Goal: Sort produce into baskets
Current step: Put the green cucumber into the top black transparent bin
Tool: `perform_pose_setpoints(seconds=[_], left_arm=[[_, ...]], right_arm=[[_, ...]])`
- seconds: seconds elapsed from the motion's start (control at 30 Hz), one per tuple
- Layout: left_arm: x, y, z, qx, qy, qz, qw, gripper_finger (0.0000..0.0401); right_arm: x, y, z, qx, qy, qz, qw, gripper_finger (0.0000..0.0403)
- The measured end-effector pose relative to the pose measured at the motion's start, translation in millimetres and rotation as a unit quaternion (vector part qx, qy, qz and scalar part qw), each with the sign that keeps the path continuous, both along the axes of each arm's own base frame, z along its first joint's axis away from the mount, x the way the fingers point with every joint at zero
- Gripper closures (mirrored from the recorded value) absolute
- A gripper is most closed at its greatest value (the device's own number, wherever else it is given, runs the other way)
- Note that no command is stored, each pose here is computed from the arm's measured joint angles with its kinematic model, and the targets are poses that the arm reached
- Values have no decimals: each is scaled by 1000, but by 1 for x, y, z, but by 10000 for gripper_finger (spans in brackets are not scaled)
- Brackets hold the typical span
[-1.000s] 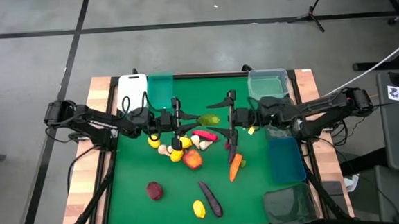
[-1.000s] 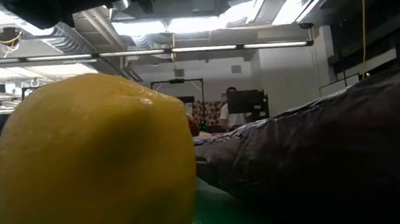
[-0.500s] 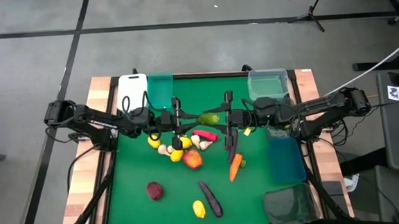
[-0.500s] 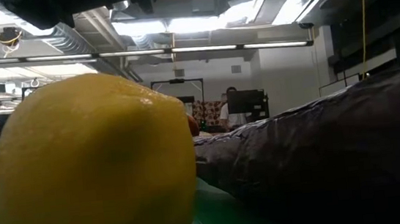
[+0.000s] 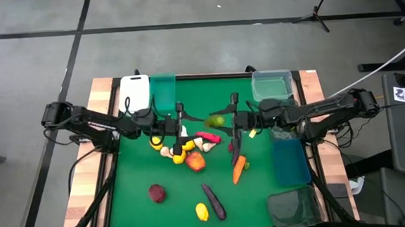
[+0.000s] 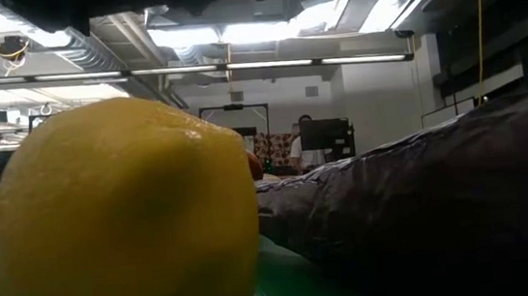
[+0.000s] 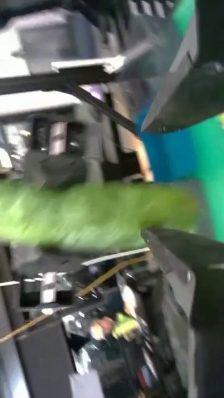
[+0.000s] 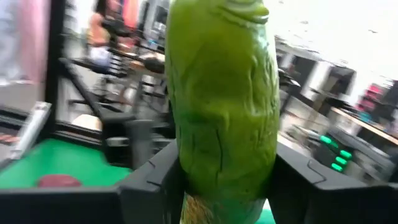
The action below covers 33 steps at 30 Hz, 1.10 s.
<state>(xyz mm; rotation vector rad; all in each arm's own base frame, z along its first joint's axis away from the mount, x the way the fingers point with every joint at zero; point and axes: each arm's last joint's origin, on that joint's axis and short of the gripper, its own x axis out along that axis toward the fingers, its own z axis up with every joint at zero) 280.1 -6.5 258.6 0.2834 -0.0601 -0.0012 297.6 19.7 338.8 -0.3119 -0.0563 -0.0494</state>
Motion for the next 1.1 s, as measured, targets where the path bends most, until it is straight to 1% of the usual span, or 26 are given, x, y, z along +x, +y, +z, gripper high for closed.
perform_pose_setpoints(seconds=[0.07, 0.17, 0.23, 0.3, 0.4, 0.5, 0.6, 0.7, 0.77, 0.83, 0.97, 1.1], left_arm=[[-4, 3, -3, 5, 33, 46, 998, 114], [-10, 8, -3, -3, 61, 102, 993, 98], [-12, 8, -3, -11, 73, 111, 991, 96], [-13, 8, -5, -20, 82, 112, 990, 96], [-14, 9, -5, -42, 84, 120, 988, 99], [-14, 8, -6, -53, 89, 119, 987, 100], [-14, 9, -7, -59, 91, 121, 987, 100], [-14, 9, -7, -72, 92, 121, 986, 100], [-14, 9, -8, -83, 92, 121, 985, 100], [-14, 9, -8, -92, 93, 122, 984, 100], [-14, 9, -10, -100, 102, 123, 982, 100], [-15, 9, -11, -99, 105, 124, 982, 100]], right_arm=[[-9, -2, 4, 5, 18, -27, 999, 237], [-29, -4, 3, 18, 85, -59, 994, 244], [-47, -7, 4, 35, 127, -97, 986, 240], [-68, -11, 2, 65, 169, -147, 973, 230], [-101, -17, -4, 130, 226, -226, 939, 223], [-132, -21, -12, 204, 270, -284, 897, 228], [-152, -23, -19, 282, 281, -343, 851, 233], [-163, -24, -26, 331, 293, -382, 811, 227], [-167, -24, -31, 351, 303, -405, 788, 220], [-167, -24, -39, 363, 308, -425, 770, 214], [-168, -24, -59, 366, 326, -455, 743, 210], [-170, -25, -81, 356, 340, -481, 726, 209]])
